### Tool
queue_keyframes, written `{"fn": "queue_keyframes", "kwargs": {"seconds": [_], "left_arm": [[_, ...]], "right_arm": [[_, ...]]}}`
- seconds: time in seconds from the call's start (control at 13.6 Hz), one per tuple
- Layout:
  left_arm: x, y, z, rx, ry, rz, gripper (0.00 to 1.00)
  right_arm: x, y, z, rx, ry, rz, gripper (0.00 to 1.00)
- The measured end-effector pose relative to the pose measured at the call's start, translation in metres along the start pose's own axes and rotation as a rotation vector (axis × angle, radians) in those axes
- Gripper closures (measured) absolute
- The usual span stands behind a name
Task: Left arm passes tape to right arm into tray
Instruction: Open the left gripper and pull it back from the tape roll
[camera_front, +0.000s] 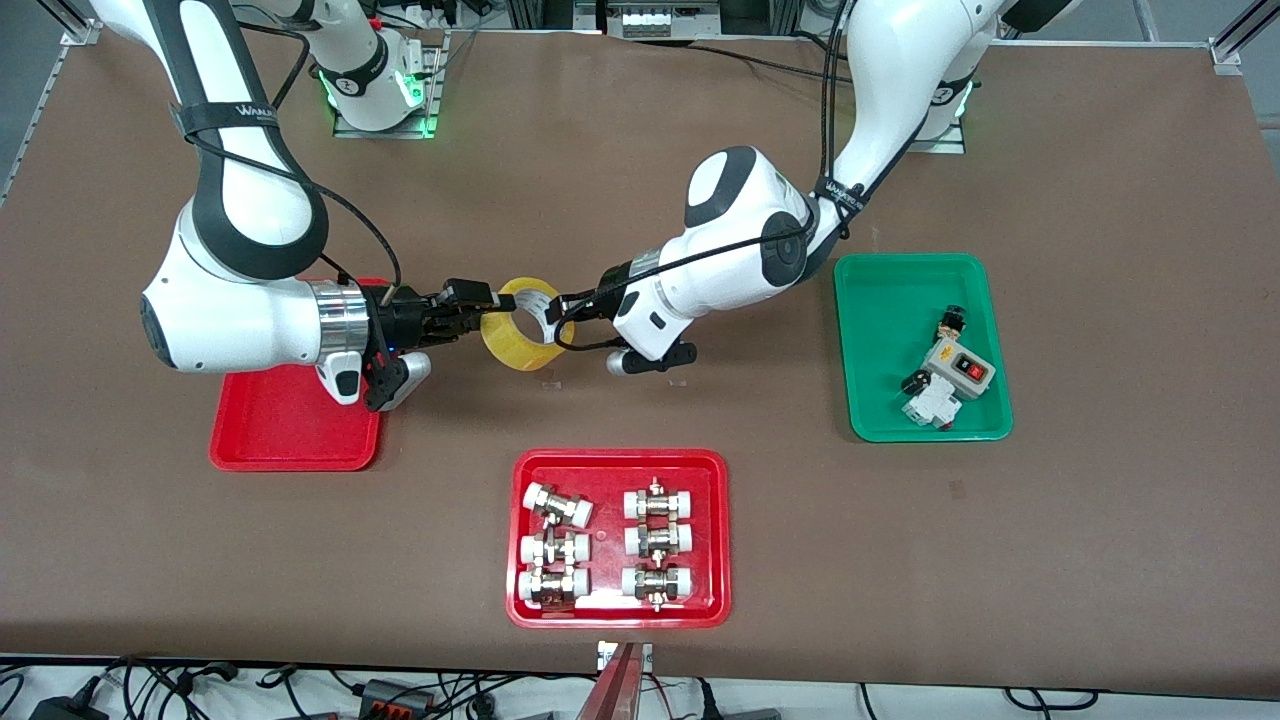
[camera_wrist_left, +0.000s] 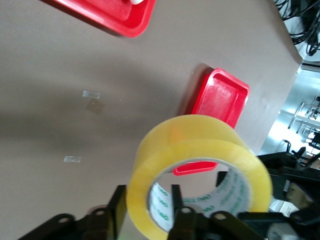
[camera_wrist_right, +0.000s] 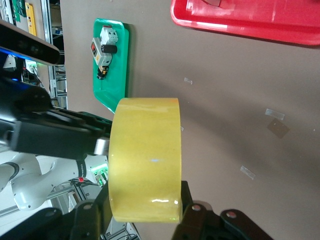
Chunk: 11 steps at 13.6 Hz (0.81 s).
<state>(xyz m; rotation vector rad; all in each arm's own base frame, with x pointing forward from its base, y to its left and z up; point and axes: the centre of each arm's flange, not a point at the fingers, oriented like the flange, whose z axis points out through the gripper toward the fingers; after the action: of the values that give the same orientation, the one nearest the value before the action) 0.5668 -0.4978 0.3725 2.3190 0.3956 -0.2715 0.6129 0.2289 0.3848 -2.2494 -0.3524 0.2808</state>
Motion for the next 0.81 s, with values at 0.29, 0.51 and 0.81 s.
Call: {"fn": "queue_keyframes", "kwargs": {"seconds": [0.29, 0.51, 0.81], "left_arm": [[0.015, 0.006, -0.023, -0.028, 0.032, -0.001, 0.11], [0.045, -0.004, -0.062, -0.03, 0.06, -0.024, 0.0], [0.094, -0.036, -0.148, 0.022, 0.059, -0.063, 0.0]], "right_arm": [[0.0, 0.002, 0.001, 0.0, -0.001, 0.001, 0.46], [0.001, 0.004, 0.001, -0.003, 0.002, 0.002, 0.46], [0.004, 0.033, -0.008, -0.011, 0.021, 0.046, 0.46]]}}
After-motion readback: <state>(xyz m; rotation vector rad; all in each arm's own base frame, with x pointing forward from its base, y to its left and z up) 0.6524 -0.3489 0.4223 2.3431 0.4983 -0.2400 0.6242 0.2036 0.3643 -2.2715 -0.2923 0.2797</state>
